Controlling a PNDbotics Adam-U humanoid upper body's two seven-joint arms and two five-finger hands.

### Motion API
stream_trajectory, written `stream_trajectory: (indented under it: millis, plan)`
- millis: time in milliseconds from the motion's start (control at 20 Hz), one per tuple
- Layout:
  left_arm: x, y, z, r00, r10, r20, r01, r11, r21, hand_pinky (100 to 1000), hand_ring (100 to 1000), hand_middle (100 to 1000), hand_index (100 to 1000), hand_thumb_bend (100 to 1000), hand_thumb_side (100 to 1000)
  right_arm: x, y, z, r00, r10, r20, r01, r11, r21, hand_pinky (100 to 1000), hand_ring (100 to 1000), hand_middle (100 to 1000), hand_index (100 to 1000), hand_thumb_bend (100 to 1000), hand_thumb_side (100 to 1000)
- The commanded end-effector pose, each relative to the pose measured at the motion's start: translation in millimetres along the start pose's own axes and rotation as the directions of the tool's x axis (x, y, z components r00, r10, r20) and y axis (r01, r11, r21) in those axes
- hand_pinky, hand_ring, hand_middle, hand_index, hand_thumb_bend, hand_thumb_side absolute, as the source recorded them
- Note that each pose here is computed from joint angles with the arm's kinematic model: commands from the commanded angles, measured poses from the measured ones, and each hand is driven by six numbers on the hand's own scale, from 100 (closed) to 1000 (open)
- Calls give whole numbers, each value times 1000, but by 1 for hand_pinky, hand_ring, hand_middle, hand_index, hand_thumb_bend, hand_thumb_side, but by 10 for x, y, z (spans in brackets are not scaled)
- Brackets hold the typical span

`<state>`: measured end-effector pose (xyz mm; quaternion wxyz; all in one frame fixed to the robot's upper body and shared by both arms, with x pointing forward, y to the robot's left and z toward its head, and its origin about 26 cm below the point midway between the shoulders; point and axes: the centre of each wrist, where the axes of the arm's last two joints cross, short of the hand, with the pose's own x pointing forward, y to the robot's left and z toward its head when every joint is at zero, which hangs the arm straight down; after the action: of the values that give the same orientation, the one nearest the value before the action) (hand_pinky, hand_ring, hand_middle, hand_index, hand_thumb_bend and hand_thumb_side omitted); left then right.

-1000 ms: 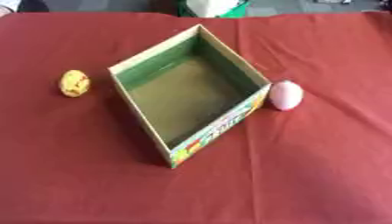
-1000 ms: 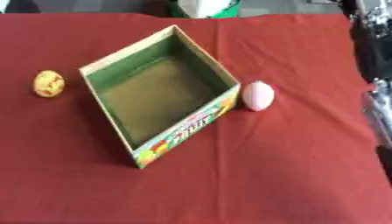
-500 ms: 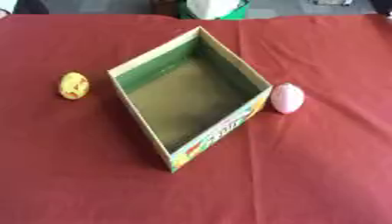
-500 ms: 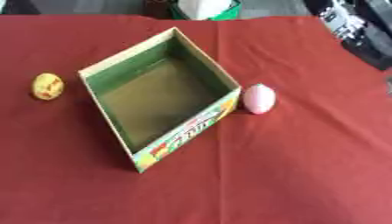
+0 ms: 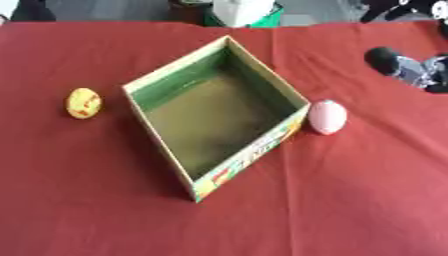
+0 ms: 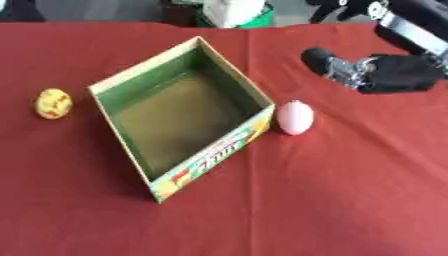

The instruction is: Pick up objects on the table and place them in the box.

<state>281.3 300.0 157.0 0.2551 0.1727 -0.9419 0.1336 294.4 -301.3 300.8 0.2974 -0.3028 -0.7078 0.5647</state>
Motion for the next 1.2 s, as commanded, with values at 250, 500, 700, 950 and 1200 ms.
stream_trajectory:
  millis: [250, 500, 700, 950, 1200]
  plan:
    - [51, 3, -67, 1000, 6, 27, -6, 1000, -23, 649, 652, 738, 779, 100, 908, 81, -152, -12, 995, 102, -5, -100, 986, 137, 827, 918, 771, 983, 452, 774]
    - [51, -8, -64, 1000, 11, 24, -10, 1000, -27, 649, 651, 738, 776, 100, 910, 39, -129, -45, 991, 122, -45, -109, 966, 234, 832, 941, 778, 1000, 505, 569]
    - [50, -14, -58, 1000, 14, 20, -13, 1000, -27, 649, 650, 738, 776, 100, 912, -40, -102, -83, 992, 85, -94, -53, 952, 301, 839, 955, 785, 1000, 512, 406]
    - [50, -21, -54, 1000, 17, 17, -16, 999, -29, 649, 650, 738, 775, 100, 912, -108, -92, -135, 985, 87, -147, -31, 937, 348, 838, 959, 819, 1000, 506, 356]
    - [49, -25, -46, 1000, 18, 13, -18, 999, -31, 648, 650, 738, 775, 100, 913, -214, -58, -216, 974, 105, -201, -24, 930, 367, 835, 962, 832, 1000, 514, 373]
